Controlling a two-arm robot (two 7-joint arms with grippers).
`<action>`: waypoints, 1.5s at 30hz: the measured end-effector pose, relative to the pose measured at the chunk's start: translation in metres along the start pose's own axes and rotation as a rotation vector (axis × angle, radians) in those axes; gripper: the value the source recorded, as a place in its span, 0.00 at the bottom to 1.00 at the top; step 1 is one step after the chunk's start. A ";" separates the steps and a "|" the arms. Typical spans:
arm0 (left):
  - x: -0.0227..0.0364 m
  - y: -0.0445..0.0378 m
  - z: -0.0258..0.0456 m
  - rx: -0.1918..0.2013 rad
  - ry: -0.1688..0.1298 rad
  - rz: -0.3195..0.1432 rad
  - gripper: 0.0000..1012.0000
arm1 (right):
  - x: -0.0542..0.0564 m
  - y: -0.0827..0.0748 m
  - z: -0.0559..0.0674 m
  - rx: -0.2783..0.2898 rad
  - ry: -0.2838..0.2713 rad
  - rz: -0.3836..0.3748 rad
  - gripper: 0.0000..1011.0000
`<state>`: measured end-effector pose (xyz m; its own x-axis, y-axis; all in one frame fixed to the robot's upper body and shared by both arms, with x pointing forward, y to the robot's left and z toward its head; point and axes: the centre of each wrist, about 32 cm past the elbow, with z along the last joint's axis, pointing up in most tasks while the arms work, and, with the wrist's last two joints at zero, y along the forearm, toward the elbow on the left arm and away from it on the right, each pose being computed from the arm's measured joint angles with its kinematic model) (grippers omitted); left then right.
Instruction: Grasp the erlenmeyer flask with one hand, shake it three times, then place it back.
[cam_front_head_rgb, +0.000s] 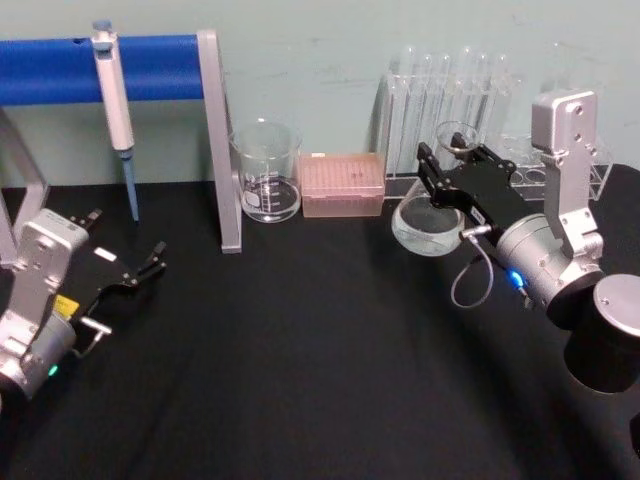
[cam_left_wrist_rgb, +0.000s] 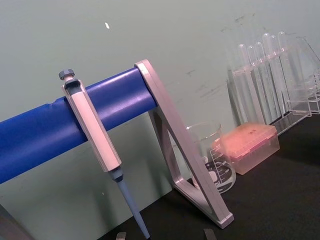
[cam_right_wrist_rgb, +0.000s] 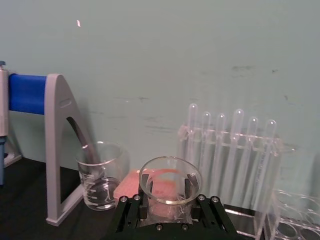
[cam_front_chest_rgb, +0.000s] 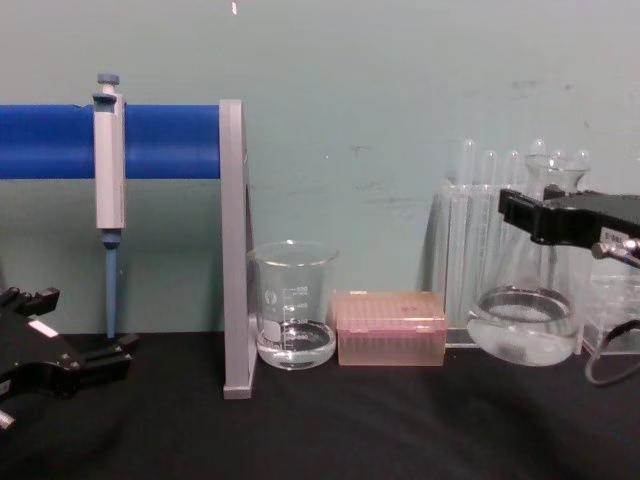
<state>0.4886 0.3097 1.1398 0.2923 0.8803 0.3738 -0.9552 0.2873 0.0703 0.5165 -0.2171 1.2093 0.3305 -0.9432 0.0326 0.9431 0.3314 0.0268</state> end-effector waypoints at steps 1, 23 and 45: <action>0.0000 0.0000 0.0000 0.000 0.000 0.000 0.99 | 0.000 0.000 0.000 -0.002 0.000 -0.004 0.44; 0.0000 0.0000 0.0000 0.000 0.000 0.000 0.99 | 0.000 0.002 -0.001 -0.015 -0.001 -0.045 0.44; 0.0000 0.0000 0.0000 0.000 0.000 0.000 0.99 | 0.000 0.000 0.001 -0.020 -0.015 0.170 0.44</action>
<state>0.4886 0.3097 1.1398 0.2923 0.8803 0.3737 -0.9552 0.2873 0.0703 0.5159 -0.2170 1.2105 0.4848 -0.8732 0.0500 0.8743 0.4854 0.0002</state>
